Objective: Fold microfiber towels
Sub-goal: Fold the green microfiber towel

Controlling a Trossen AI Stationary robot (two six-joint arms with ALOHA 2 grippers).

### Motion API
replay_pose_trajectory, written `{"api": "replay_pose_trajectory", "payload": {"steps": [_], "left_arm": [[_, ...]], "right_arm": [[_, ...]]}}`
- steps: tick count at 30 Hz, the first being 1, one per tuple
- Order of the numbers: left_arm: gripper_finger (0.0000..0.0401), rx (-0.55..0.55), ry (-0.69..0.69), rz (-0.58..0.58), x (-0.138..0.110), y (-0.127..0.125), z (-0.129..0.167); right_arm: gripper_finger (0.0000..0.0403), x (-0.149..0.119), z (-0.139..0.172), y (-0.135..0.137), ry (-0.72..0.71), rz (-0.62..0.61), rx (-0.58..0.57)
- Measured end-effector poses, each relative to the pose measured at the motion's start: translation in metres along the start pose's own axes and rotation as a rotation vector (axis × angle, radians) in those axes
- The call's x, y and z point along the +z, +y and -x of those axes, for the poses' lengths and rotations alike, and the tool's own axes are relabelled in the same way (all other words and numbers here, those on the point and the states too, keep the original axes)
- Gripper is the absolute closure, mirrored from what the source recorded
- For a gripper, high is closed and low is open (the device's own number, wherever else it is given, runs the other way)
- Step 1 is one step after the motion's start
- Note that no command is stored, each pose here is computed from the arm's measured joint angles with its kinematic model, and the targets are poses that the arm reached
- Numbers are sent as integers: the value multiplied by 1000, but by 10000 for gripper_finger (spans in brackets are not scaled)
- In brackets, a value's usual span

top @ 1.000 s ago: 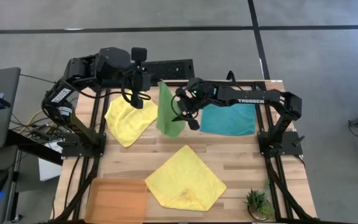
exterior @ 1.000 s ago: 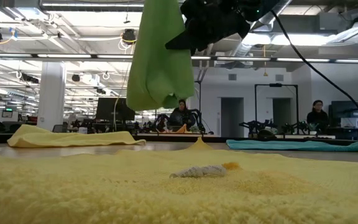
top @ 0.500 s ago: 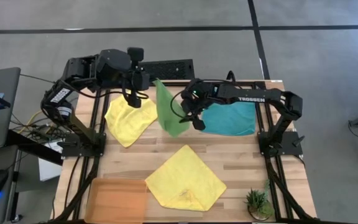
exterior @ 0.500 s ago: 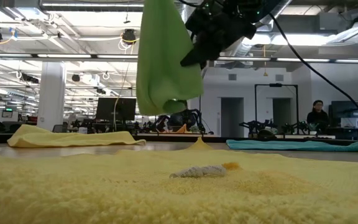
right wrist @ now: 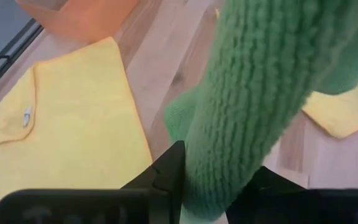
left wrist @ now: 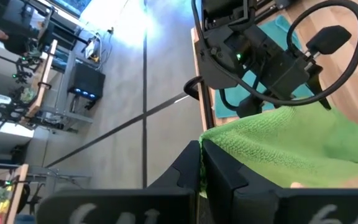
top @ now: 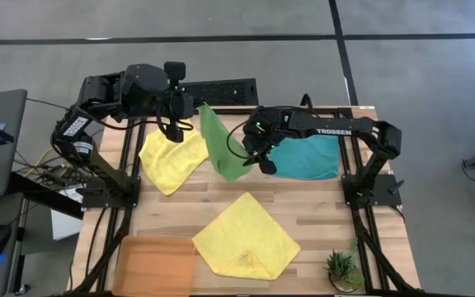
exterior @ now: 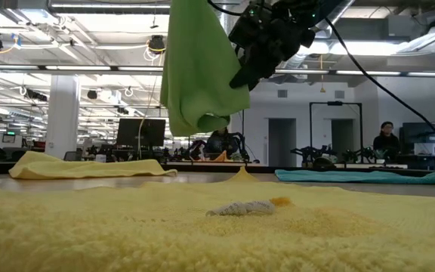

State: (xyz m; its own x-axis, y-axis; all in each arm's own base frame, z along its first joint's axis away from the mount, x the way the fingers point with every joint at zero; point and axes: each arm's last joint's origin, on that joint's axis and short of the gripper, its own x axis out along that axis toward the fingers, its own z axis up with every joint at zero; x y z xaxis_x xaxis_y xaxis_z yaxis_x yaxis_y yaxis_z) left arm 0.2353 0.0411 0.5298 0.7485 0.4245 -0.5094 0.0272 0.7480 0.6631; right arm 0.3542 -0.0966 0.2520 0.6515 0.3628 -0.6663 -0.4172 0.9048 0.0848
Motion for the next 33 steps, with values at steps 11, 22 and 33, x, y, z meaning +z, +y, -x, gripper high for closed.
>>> {"api": "replay_pose_trajectory", "payload": {"steps": [11,22,33], "left_arm": [[401,-16,20,19,-2,-2,0],[401,-62,69,93,-7,-6,0],[401,-176,213,276,-14,-19,-14]], "right_arm": [[325,-9,2,2,74,-67,35],[394,-5,16,4,69,-59,-16],[394,7,80,15,61,-31,-307]]}}
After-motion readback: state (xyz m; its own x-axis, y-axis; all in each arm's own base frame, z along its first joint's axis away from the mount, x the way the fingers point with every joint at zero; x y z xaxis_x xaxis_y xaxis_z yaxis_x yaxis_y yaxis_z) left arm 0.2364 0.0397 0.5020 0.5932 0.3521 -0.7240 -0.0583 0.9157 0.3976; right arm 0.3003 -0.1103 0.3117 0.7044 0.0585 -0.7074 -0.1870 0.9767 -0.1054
